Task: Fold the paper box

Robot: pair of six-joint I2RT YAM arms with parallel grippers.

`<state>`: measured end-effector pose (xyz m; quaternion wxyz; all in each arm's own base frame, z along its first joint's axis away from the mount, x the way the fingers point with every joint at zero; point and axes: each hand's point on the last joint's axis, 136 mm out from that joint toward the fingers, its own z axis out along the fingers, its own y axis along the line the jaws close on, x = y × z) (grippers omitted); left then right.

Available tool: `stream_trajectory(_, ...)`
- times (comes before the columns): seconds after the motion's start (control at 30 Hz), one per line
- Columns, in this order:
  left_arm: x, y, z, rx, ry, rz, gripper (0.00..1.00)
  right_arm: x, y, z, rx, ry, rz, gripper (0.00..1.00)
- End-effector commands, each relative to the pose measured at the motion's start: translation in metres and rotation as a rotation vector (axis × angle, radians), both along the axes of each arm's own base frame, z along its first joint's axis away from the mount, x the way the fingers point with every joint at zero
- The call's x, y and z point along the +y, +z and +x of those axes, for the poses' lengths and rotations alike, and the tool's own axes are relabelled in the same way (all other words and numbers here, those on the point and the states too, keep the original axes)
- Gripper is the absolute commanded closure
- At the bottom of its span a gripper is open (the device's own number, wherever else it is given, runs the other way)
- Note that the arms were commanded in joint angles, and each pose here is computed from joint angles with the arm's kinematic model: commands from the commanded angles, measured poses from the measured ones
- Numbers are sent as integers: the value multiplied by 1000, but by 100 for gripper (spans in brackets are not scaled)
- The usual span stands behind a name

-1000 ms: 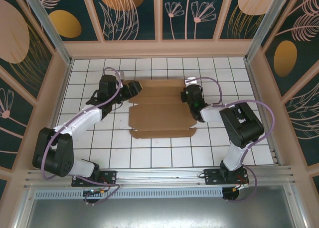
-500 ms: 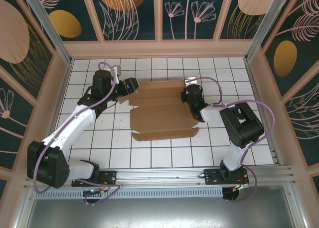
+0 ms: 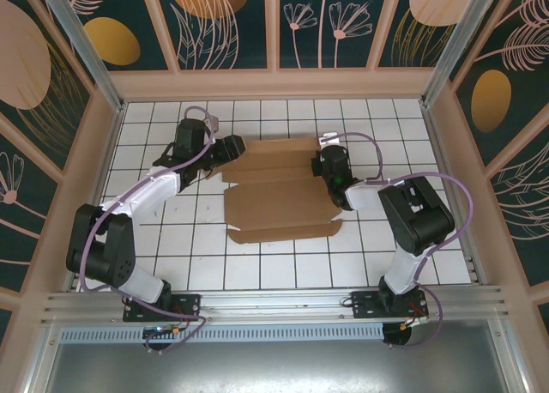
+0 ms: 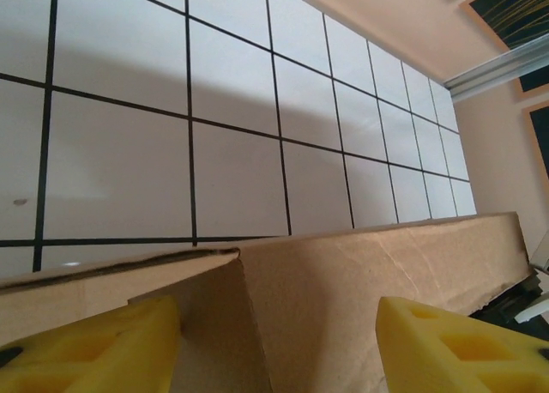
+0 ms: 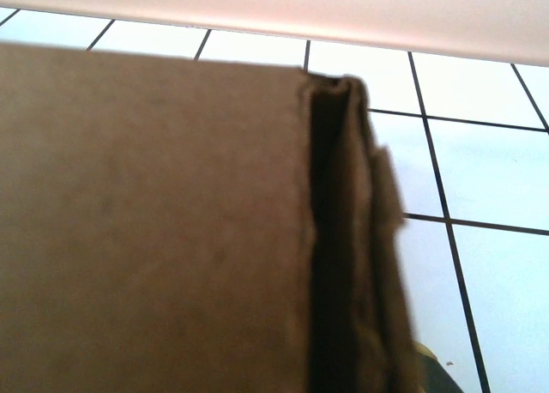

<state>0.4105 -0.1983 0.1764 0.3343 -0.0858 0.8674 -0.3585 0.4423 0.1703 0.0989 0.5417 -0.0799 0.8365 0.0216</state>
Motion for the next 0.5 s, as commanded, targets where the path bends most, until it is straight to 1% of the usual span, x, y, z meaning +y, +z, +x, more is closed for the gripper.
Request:
stream_trajectory(0.0, -5, 9, 13, -53, 9, -80, 40, 0, 1, -5, 16, 3, 44, 100)
stream_trajectory(0.13, -5, 12, 20, -85, 33, -112, 44, 2, 5, -6, 14, 12, 59, 100)
stream_trajectory(0.23, -3, 5, 18, -81, 53, -138, 50, 2, 5, -8, 17, 15, 65, 100)
stream_trajectory(0.4, -5, 4, 20, -88, 63, -206, 72, -3, 8, -8, 12, -8, 62, 100)
stream_trajectory(0.47, -5, 4, 20, -87, 64, -221, 76, -5, 9, -7, 10, -22, 57, 100)
